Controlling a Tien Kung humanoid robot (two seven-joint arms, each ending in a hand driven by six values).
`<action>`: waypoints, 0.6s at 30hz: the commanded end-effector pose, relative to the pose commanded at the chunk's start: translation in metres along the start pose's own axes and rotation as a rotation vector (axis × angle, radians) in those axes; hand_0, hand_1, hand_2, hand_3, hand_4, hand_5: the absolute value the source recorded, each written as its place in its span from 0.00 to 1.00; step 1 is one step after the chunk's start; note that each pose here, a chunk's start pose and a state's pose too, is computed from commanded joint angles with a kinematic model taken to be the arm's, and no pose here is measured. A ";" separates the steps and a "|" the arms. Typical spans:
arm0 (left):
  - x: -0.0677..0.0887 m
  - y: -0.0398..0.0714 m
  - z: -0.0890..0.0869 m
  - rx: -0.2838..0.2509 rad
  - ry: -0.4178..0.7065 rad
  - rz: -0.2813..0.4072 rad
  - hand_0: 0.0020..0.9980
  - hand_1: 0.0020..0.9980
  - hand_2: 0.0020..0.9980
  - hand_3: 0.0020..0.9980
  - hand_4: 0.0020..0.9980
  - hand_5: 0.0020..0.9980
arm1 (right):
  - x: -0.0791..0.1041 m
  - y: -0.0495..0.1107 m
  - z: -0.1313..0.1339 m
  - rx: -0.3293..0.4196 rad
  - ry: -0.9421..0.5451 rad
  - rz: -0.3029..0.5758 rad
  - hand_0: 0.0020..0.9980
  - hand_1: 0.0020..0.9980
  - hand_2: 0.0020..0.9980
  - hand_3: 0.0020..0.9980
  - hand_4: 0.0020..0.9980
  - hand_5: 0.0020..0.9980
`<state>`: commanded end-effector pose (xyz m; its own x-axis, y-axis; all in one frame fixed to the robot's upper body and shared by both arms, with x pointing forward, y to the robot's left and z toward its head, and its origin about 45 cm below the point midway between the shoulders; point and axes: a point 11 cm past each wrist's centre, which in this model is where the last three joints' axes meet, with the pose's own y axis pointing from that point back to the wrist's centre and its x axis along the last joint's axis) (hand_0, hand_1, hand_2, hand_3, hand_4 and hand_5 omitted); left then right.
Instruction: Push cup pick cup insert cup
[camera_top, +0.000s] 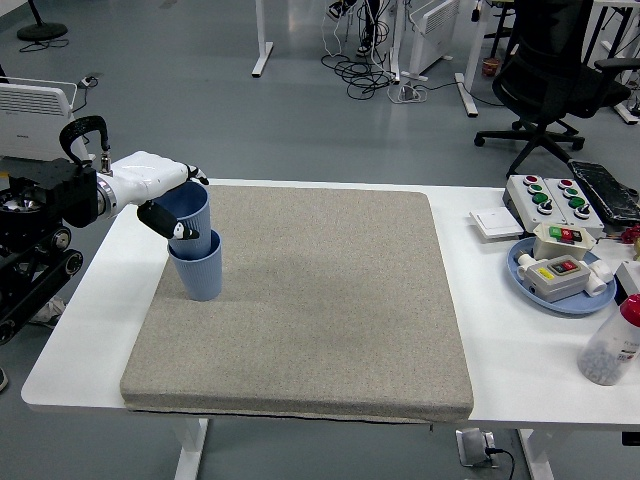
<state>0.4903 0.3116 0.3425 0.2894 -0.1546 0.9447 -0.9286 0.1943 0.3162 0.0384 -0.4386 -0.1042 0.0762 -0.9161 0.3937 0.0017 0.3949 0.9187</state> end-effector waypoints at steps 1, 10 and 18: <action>0.000 0.000 0.000 -0.001 0.002 0.001 0.64 0.79 0.87 0.93 0.94 0.59 | 0.000 0.000 0.000 0.000 0.000 0.000 0.72 0.64 0.68 0.61 0.18 0.42; 0.001 0.000 0.000 -0.016 0.028 0.024 0.72 0.84 0.92 0.97 0.99 0.67 | 0.000 0.000 -0.001 0.002 0.000 0.001 0.72 0.64 0.68 0.61 0.18 0.42; 0.007 0.002 0.002 -0.031 0.058 0.116 0.74 0.86 0.94 0.97 0.99 0.67 | 0.000 0.000 -0.001 0.003 0.000 0.001 0.72 0.64 0.68 0.61 0.18 0.42</action>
<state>0.4903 0.3089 0.3490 0.1946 -0.0738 0.9781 -0.9491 0.2377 0.2067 0.0398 -0.4388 -0.1040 0.0761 -0.9158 0.3945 -0.0009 0.3956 0.9184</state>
